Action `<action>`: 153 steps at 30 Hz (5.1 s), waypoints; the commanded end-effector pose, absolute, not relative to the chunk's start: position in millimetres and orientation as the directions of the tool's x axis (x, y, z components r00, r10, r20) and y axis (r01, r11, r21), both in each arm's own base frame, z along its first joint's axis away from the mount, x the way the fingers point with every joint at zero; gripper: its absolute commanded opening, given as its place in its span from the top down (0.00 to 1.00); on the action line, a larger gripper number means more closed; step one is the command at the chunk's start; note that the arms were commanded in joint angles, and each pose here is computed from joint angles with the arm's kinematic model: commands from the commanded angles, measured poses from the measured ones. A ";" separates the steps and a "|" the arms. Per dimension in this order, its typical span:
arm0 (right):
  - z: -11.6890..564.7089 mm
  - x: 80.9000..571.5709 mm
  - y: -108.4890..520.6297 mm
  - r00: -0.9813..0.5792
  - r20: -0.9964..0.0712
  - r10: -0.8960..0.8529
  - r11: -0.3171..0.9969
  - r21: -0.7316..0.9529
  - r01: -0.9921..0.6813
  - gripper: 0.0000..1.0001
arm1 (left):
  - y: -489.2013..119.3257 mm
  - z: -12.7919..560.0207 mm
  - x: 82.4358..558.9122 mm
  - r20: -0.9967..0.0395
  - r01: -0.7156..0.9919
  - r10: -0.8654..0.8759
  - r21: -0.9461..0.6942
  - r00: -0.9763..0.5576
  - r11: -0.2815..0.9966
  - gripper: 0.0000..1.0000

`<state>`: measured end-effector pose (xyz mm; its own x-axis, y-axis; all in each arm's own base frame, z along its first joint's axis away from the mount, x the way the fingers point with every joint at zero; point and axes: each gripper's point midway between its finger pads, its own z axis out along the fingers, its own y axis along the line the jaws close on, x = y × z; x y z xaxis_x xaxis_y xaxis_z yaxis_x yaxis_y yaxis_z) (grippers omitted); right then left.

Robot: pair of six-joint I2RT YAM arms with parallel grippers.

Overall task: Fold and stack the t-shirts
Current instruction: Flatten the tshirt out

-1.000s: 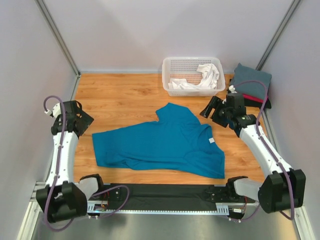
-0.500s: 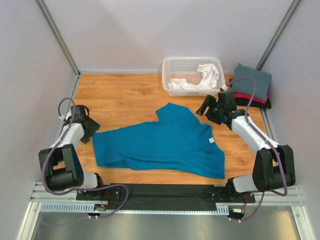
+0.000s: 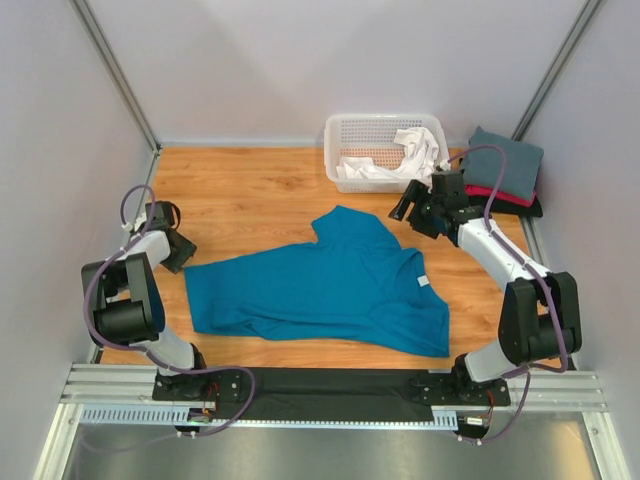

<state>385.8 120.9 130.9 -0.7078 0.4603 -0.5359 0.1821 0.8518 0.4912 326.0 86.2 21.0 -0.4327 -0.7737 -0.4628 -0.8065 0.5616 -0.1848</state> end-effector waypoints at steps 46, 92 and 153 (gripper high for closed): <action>104.3 445.8 174.5 -0.746 -0.570 0.344 0.900 0.427 0.089 0.24 | 92.6 40.1 291.9 -0.490 -0.845 -0.777 -0.137 -0.396 0.517 1.00; 78.9 402.5 189.1 -0.733 -0.674 0.095 0.971 0.224 -0.080 1.00 | 71.1 69.6 278.0 -0.524 -0.775 -0.774 -0.298 -0.355 0.557 1.00; 62.0 340.5 227.0 -0.832 -0.515 0.209 0.913 0.407 -0.023 0.87 | 66.1 59.9 268.5 -0.528 -0.756 -0.764 -0.306 -0.371 0.579 1.00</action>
<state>323.0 213.7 28.4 -0.8835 0.2305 -0.4078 0.0613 0.9200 0.3872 261.9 61.8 52.5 -0.3893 -0.7746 -0.4985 -0.7675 0.5720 -0.2895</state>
